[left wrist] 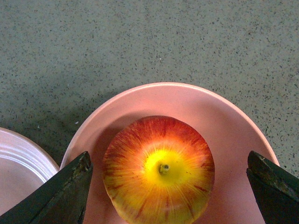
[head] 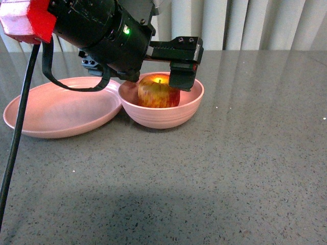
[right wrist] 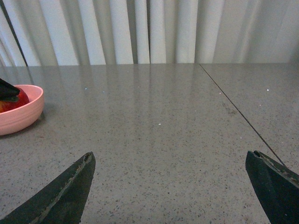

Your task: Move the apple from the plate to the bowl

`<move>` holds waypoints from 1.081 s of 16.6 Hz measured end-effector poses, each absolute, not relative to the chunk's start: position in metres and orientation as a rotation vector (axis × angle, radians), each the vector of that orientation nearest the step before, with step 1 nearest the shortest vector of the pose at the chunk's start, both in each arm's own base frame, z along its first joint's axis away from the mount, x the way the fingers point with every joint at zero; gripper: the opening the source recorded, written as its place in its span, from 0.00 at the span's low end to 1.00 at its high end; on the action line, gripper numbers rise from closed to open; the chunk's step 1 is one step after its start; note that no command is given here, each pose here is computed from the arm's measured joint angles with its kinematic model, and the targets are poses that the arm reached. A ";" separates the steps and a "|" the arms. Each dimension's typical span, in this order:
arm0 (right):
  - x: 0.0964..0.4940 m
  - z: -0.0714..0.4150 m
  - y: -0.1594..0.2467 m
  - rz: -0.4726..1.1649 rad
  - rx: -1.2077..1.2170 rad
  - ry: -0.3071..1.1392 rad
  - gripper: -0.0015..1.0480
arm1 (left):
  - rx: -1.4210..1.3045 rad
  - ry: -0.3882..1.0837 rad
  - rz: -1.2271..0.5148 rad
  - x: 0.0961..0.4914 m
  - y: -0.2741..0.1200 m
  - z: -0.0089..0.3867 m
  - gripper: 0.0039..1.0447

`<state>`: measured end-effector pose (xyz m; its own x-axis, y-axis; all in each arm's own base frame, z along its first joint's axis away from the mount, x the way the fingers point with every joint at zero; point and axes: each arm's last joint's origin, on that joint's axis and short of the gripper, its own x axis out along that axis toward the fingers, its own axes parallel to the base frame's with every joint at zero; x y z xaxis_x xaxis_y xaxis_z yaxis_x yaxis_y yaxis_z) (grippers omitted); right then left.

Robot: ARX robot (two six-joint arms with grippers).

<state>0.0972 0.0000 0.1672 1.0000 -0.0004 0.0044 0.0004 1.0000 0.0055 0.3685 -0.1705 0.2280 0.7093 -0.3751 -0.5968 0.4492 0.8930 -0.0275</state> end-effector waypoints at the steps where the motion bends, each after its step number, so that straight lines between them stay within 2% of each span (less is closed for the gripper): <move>1: 0.097 0.167 0.000 0.000 0.006 -0.004 0.94 | 0.121 0.623 -0.460 0.367 -0.170 0.232 0.94; 3: 0.097 0.167 0.000 0.000 0.006 -0.004 0.94 | 0.097 0.528 -0.476 0.360 -0.167 0.260 0.94; 4: 0.097 0.167 0.000 0.000 0.006 -0.004 0.94 | 0.034 0.302 -0.482 0.342 -0.157 0.317 0.94; 5: 0.097 0.167 0.000 0.000 0.006 -0.004 0.94 | 0.005 0.101 -0.443 0.301 -0.127 0.355 0.94; 6: 0.097 0.167 0.000 0.000 0.006 -0.004 0.94 | 0.010 0.065 -0.370 0.284 -0.102 0.356 0.94; 8: 0.097 0.167 0.000 0.000 0.006 -0.004 0.94 | -0.003 -0.016 -0.190 0.271 -0.085 0.357 0.84; 11: 0.097 0.167 0.000 -0.001 0.006 -0.004 0.94 | -0.008 -0.037 -0.099 0.260 -0.074 0.351 0.77; 13: 0.097 0.167 0.000 -0.001 0.006 -0.004 0.94 | -0.012 -0.049 -0.026 0.247 -0.061 0.339 0.69; 18: 0.097 0.167 0.000 -0.001 0.006 -0.004 0.94 | -0.013 -0.055 0.013 0.232 -0.047 0.317 0.55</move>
